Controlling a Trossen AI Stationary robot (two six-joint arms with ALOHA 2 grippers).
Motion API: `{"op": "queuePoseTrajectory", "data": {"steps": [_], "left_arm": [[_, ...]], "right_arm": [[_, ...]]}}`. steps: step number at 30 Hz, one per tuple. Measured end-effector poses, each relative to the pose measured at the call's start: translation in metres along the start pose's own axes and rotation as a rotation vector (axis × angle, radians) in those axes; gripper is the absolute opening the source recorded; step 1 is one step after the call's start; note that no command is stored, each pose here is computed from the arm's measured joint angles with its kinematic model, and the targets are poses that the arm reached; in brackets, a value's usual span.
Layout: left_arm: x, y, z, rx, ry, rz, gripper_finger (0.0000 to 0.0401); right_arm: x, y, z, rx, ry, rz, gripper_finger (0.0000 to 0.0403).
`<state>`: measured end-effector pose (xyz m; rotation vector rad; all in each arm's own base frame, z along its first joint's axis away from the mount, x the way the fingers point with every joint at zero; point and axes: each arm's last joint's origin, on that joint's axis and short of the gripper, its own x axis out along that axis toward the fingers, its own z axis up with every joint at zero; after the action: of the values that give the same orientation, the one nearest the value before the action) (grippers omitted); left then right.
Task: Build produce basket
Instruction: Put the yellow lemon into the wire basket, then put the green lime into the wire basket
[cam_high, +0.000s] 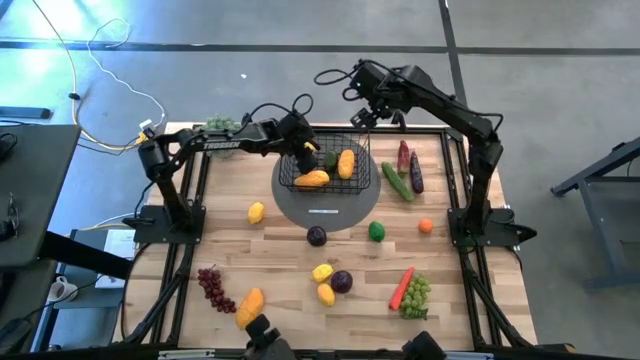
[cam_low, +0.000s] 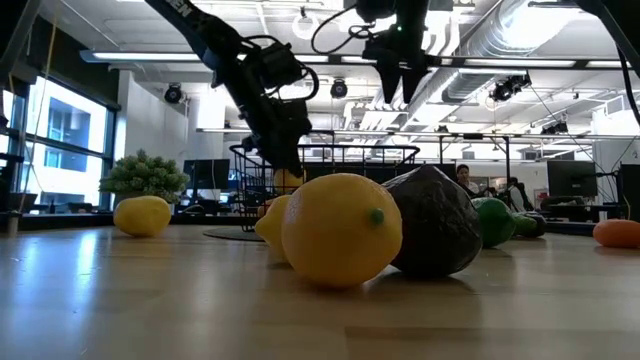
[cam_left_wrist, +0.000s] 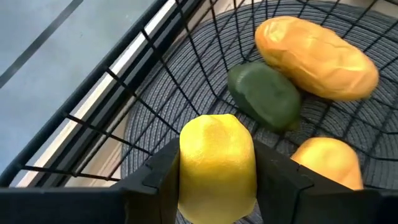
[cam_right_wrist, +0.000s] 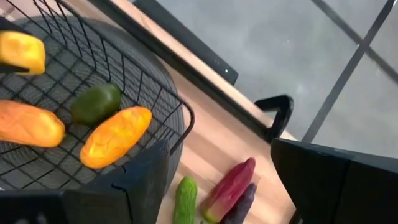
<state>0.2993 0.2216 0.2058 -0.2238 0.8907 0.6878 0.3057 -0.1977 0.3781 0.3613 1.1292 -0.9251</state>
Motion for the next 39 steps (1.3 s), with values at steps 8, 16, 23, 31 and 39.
{"op": "queuePoseTrajectory", "data": {"steps": [8, 16, 23, 31, 39], "left_arm": [[0.001, 0.000, 0.000, 0.000, 0.004, 0.000, 0.0180], [0.001, 0.000, -0.001, 0.000, 0.005, -0.024, 0.0225], [-0.001, 0.002, 0.002, 0.045, 0.009, -0.007, 0.0233], [-0.025, 0.008, 0.033, 0.101, 0.008, 0.008, 0.0234], [-0.055, 0.017, 0.043, 0.123, 0.078, 0.018, 0.0234]], "right_arm": [[0.008, 0.013, -0.010, 0.048, 0.067, -0.011, 0.0263], [0.003, 0.022, -0.020, 0.073, 0.123, -0.025, 0.0263], [-0.003, 0.034, -0.027, 0.018, 0.127, -0.049, 0.0263], [-0.008, 0.047, -0.033, -0.029, 0.112, -0.044, 0.0263], [-0.023, 0.053, -0.040, 0.048, 0.081, -0.022, 0.0263]]}}
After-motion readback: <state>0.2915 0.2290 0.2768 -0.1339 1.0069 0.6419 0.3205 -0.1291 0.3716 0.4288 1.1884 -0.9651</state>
